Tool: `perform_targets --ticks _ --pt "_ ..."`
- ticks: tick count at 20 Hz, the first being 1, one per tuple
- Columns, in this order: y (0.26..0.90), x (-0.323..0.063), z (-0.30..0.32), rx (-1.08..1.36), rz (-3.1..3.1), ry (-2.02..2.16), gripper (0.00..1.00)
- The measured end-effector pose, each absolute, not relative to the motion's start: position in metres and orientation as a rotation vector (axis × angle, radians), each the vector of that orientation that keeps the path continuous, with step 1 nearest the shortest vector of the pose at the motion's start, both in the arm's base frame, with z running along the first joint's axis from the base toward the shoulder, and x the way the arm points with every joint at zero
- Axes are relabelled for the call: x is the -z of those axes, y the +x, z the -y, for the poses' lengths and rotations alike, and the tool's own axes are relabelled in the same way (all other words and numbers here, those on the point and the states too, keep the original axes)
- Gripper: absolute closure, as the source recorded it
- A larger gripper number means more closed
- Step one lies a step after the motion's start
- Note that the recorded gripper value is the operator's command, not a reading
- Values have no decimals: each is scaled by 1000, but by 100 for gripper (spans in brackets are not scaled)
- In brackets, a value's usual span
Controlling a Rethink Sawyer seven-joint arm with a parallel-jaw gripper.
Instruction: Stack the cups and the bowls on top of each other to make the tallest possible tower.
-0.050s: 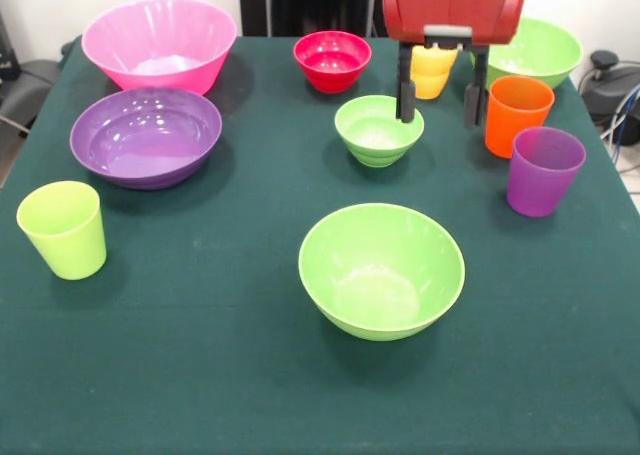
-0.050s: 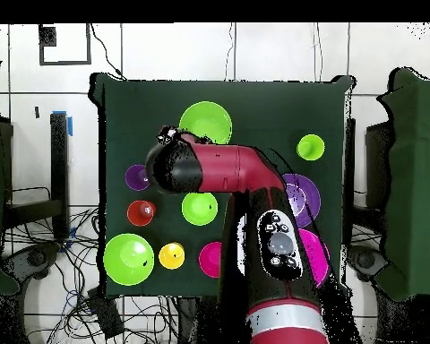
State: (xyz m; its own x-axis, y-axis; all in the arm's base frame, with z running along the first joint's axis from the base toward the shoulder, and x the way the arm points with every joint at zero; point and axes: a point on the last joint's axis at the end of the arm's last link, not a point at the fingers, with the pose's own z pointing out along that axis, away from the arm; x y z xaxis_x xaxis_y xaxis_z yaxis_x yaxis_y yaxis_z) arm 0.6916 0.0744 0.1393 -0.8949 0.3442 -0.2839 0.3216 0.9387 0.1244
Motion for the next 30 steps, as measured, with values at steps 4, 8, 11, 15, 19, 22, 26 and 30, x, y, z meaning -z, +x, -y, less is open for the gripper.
perform_targets --ticks 4,8,11,15,19,22,26,30 --pt "670 -137 -76 -91 -2822 494 0" --pt "642 -128 -80 -70 -2873 502 0" --pt "624 -122 -84 -55 -2905 503 0" --pt "597 -113 -89 -27 -2950 524 0" --pt "575 -105 -90 -13 -2975 569 0" --pt "561 -99 -87 -1 -2968 617 0" --pt "554 -91 -80 10 -2948 651 0" --pt "548 -76 -75 15 -2931 670 0"
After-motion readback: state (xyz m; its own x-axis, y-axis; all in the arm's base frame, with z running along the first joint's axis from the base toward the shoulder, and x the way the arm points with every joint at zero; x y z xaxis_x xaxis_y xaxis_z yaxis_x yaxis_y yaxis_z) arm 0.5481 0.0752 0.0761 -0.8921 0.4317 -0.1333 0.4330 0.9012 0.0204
